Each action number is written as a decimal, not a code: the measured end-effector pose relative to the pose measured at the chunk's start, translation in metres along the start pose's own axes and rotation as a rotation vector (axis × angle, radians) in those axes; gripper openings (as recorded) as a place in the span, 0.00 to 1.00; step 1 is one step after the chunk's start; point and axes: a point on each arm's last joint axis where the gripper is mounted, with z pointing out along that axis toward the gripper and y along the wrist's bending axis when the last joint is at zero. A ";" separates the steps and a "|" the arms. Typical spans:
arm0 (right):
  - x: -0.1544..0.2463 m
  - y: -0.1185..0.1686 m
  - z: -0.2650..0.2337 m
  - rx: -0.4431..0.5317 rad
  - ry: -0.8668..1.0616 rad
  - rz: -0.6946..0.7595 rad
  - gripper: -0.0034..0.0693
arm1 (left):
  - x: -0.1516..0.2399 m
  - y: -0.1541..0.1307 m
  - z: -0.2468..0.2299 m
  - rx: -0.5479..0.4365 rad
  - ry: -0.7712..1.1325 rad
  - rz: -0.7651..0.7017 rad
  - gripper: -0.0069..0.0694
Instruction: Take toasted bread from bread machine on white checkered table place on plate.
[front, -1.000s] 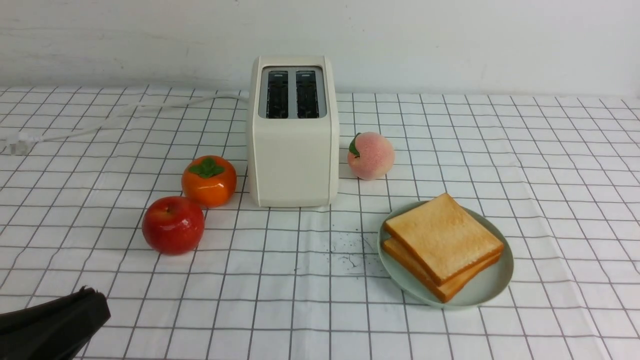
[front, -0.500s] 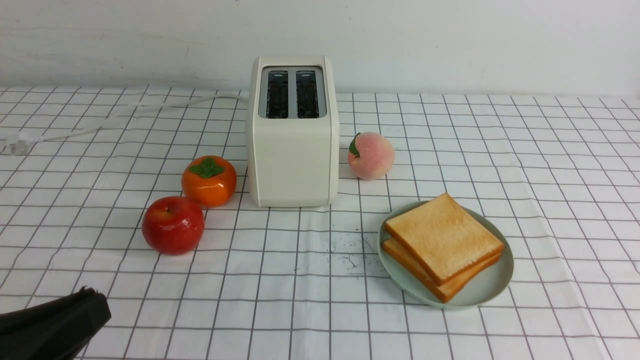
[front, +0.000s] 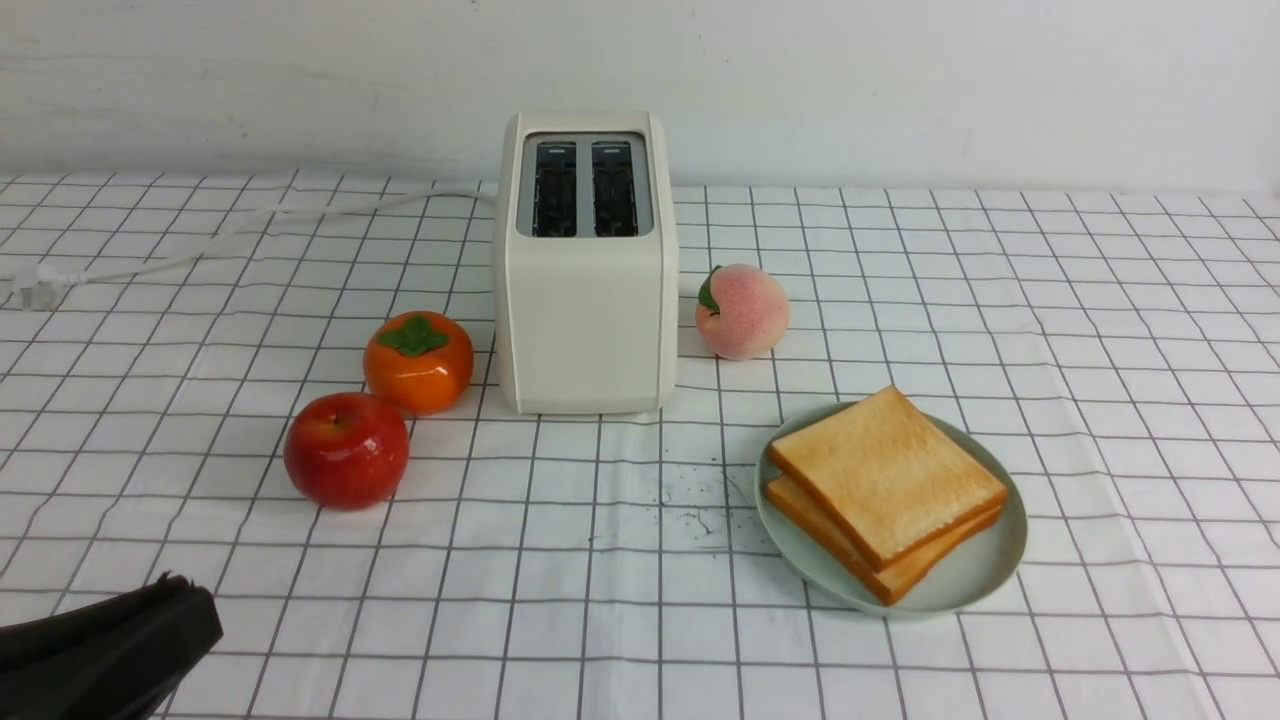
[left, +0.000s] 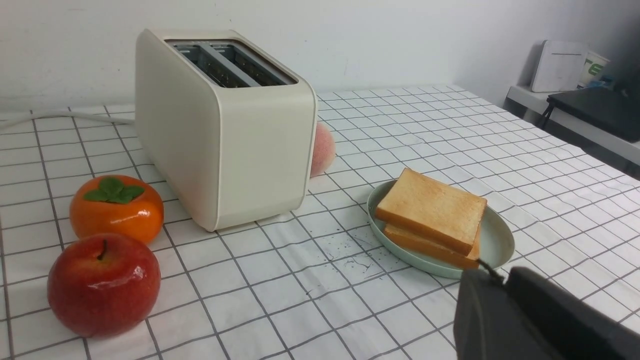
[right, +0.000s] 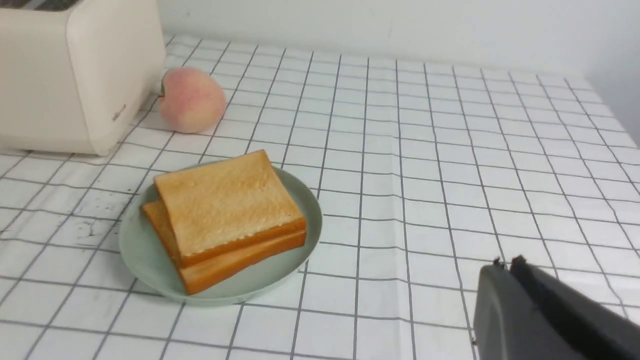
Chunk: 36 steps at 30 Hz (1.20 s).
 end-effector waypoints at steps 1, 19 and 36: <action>0.028 -0.001 0.008 0.013 -0.035 0.023 0.05 | 0.000 0.000 0.000 0.000 0.000 0.000 0.16; 0.073 -0.003 0.017 0.035 0.099 0.065 0.06 | 0.001 0.001 0.000 -0.009 0.010 0.000 0.18; 0.073 -0.003 0.017 0.035 0.099 0.067 0.08 | 0.001 0.001 0.000 -0.010 0.012 0.000 0.20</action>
